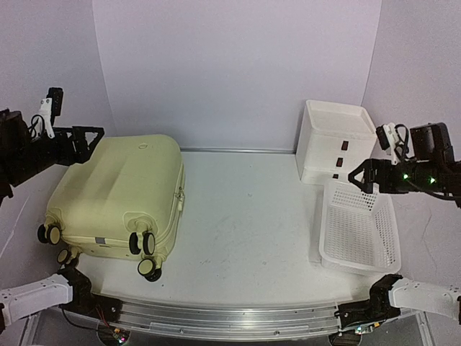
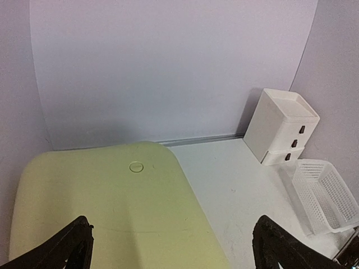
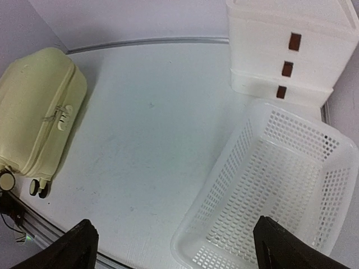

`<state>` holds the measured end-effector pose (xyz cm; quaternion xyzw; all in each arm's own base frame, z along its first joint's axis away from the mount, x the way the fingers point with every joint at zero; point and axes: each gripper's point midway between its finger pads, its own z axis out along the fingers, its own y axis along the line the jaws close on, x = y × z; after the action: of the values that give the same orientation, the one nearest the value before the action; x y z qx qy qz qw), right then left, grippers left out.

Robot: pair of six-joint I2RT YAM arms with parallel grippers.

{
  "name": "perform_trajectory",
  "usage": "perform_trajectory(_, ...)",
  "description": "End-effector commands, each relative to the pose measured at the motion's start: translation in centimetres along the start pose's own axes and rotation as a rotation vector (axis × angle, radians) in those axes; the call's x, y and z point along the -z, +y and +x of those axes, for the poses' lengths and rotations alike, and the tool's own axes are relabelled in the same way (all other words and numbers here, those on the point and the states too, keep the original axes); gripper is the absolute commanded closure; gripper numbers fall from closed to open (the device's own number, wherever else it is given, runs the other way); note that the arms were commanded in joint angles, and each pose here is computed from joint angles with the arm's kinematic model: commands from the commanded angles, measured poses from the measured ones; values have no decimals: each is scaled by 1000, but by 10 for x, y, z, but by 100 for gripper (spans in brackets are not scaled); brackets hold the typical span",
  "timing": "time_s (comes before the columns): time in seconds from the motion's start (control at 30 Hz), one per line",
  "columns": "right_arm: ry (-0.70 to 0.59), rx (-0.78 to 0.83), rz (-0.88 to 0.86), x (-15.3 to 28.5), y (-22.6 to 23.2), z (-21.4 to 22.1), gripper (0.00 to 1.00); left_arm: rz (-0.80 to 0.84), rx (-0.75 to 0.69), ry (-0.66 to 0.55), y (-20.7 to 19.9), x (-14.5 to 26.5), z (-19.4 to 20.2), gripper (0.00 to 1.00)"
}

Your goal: Open, take out, and arrange the luggage

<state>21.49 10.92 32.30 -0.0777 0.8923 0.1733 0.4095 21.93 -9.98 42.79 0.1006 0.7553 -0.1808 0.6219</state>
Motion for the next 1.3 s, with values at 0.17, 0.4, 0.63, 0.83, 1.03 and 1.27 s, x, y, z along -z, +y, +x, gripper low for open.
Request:
perform_trajectory(0.17, 106, -251, 229, -20, -65, 71, 2, 161, 243, 238, -8, -43, 65, 1)
perform_trajectory(0.4, 153, -335, 196, -38, -68, 91, 2, 295, 333, 430, -44, -59, 112, 1)
perform_trajectory(0.63, 213, -261, 138, -61, -56, 65, 2, 370, 322, 553, -81, -53, 142, 1)
perform_trajectory(0.83, 278, 0, 172, -103, -19, 45, 2, 274, 295, 670, -78, -31, 168, 0)
perform_trajectory(1.03, 306, 215, 159, -150, 41, 48, 2, 170, 354, 825, -72, 1, 209, 1)
perform_trajectory(1.27, 323, 261, 40, -198, 107, 65, 2, 65, 350, 966, -75, 32, 252, 2)
